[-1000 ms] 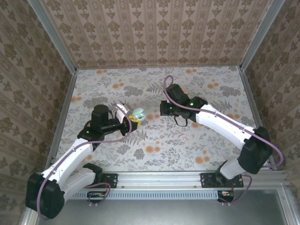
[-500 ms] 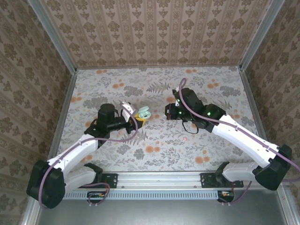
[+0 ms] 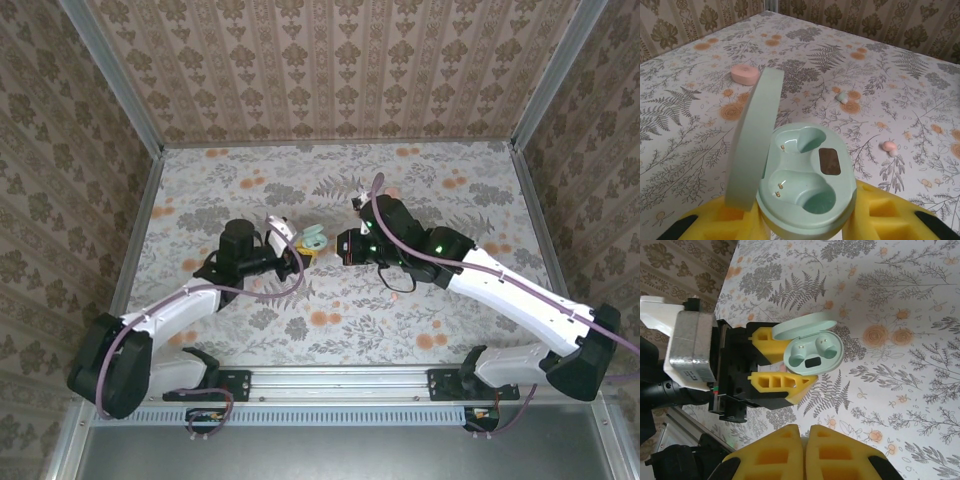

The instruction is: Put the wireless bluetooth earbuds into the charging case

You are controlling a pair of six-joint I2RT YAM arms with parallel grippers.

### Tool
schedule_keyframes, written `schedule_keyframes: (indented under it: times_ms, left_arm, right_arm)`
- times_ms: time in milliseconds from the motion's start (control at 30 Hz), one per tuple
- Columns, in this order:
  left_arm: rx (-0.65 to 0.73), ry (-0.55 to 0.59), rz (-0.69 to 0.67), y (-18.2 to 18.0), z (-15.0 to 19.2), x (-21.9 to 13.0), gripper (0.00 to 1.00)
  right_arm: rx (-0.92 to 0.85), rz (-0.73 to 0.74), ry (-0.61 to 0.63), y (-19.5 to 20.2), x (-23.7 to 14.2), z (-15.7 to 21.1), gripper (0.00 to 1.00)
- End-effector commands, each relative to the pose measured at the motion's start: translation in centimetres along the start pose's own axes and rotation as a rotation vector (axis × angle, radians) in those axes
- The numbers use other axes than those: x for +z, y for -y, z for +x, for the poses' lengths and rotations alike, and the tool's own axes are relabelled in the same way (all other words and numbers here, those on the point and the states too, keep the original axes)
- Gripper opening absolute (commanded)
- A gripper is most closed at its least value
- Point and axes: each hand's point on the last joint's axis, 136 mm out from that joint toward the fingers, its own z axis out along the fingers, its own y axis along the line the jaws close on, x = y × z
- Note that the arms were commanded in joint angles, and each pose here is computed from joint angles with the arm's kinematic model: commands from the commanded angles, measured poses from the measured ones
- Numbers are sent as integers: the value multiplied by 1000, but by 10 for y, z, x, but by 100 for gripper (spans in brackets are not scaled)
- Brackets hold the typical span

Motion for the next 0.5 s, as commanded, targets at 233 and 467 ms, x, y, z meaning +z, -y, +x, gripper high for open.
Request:
schedule_keyframes:
  times_ms: [233,467]
  left_arm:
    - [91,104,22,-2,-24,11,12]
    - [88,116,84,0,-29,25,11]
  right_arm:
    - [0,-13,39,-12,-14,-17,5]
    - [-2,-9,49,-12,-8,-19,5]
